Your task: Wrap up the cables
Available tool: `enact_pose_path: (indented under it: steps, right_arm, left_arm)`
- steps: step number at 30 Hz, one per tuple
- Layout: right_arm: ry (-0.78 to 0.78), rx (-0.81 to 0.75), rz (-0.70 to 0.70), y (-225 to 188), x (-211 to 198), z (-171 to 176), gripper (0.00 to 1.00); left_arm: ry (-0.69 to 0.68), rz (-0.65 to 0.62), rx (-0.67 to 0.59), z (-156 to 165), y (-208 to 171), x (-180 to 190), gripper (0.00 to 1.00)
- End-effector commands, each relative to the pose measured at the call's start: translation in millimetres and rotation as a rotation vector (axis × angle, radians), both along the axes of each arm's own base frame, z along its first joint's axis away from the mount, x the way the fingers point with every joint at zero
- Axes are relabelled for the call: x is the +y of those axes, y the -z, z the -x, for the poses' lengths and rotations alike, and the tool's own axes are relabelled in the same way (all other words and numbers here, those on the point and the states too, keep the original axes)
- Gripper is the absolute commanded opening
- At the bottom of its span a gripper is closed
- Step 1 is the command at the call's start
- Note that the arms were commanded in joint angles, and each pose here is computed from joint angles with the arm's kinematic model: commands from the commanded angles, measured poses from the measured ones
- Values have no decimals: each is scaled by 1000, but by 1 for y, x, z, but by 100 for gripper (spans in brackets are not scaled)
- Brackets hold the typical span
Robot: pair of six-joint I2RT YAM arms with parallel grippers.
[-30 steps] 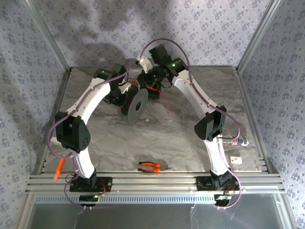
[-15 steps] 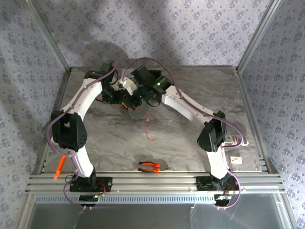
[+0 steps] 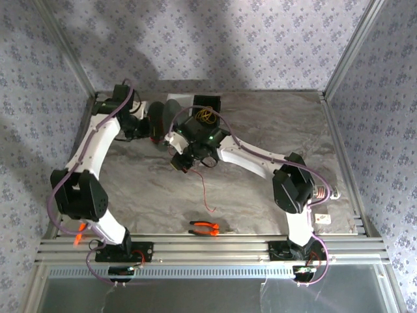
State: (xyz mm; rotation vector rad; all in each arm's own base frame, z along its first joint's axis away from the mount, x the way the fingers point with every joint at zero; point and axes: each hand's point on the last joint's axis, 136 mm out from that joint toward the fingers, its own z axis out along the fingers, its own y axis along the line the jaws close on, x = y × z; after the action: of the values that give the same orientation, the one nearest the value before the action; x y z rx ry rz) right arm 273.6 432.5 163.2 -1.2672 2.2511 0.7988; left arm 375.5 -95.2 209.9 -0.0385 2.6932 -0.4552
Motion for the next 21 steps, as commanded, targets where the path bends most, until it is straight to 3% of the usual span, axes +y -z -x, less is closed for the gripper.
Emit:
enact_pose_path:
  steps: [1,12,18,21]
  right_arm:
    - [45,45,-23,1,-13,5,0]
    - [229,96,52,62,-74,-44,0]
    - [293,116,86,83,-101,-69,0]
    - [308,112,82,81,-107,-75,14]
  left_arm:
    - [-74,120,-260,-23,-69,2,0]
    - [-111,336,-364,-2,-116,17,0]
    - [-76,348,-345,6,-113,16,0]
    - [-70,334,-343,9,-111,16,0]
